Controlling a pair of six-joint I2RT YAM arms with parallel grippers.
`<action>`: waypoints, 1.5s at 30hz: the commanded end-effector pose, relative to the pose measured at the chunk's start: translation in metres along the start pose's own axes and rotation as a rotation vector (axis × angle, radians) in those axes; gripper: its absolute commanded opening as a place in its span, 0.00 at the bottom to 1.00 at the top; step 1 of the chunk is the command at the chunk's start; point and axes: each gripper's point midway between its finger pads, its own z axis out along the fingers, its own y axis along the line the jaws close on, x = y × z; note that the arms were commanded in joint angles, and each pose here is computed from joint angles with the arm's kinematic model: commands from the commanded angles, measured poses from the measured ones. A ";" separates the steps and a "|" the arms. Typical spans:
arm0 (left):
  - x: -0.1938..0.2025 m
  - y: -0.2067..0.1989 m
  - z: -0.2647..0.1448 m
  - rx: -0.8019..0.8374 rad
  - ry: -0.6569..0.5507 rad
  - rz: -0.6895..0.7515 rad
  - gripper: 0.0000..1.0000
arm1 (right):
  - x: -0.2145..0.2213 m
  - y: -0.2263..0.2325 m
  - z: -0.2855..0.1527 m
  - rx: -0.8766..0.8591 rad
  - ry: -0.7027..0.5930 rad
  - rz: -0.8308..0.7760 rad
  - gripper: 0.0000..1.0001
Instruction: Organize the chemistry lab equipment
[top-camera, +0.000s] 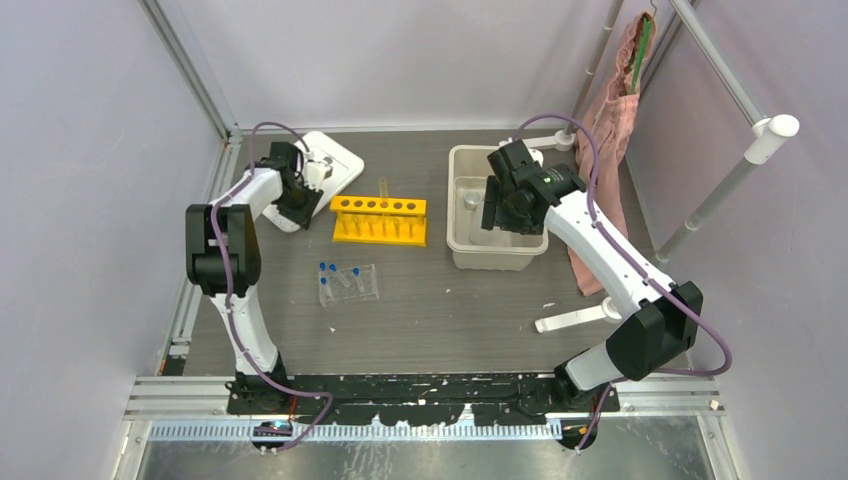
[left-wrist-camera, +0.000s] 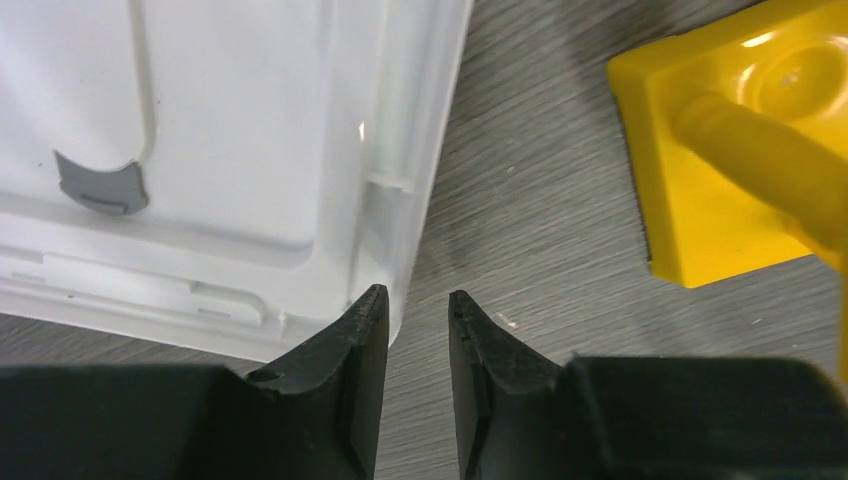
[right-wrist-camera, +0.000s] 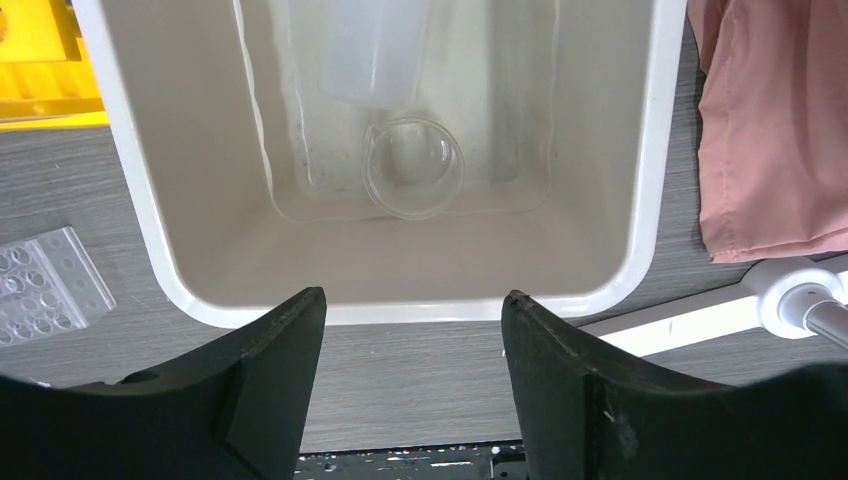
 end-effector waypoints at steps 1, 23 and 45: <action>-0.013 -0.005 -0.003 -0.005 -0.019 0.047 0.29 | -0.008 -0.001 -0.016 -0.022 -0.059 0.027 0.70; -0.026 0.025 -0.049 -0.189 -0.024 0.023 0.00 | -0.007 -0.001 -0.029 -0.038 -0.079 0.015 0.66; -0.035 -0.068 -0.299 -0.209 -0.314 0.405 0.00 | -0.087 0.096 -0.169 -0.574 -0.714 -0.561 0.81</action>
